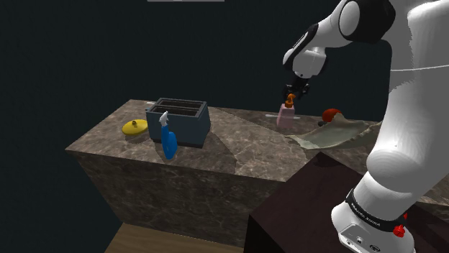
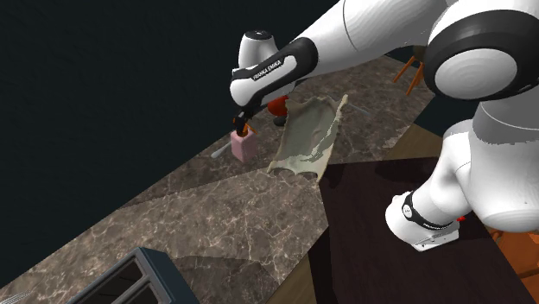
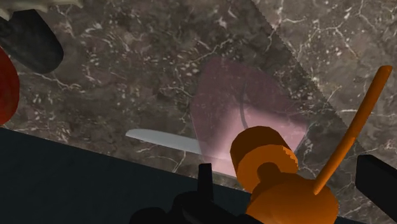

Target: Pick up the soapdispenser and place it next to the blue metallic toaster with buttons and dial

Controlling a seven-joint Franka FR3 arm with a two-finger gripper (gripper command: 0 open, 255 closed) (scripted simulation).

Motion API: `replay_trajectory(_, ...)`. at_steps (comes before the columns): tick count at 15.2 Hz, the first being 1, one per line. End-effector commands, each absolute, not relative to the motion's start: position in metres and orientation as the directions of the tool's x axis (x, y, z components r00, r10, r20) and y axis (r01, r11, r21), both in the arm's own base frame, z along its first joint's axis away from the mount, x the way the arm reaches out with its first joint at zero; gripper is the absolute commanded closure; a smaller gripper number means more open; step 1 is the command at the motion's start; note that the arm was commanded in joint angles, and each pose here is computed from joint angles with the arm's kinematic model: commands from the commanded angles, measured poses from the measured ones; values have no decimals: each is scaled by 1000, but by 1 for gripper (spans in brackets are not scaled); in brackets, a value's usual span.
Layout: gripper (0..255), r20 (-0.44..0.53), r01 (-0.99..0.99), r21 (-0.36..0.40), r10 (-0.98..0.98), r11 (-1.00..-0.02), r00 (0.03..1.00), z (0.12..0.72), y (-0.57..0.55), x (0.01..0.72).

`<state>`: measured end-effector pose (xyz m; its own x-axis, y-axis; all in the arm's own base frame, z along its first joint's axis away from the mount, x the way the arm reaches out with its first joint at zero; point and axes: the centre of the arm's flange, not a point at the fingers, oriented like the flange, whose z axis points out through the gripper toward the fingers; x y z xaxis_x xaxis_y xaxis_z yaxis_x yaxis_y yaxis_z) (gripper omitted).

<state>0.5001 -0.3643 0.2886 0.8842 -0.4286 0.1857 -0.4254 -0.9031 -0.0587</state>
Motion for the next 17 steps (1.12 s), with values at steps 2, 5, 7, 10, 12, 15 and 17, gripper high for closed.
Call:
replay_trajectory(2, 0, 186, -426, -59, -429, -903, 884, 280, -365, 500)
replay_trajectory(5, 0, 186, -425, -59, -429, -903, 884, 280, -365, 501)
replay_trajectory(7, 0, 186, -425, -59, -429, -903, 884, 280, -365, 501)
replay_trajectory(10, 255, 186, -425, -59, -429, -903, 884, 280, -365, 500)
replay_trajectory(12, 255, 186, -425, -59, -429, -903, 884, 280, -365, 500)
replay_trajectory(15, 255, 186, -425, -59, -429, -903, 884, 280, -364, 501)
replay_trajectory(17, 255, 186, -425, -59, -429, -903, 884, 280, -364, 500)
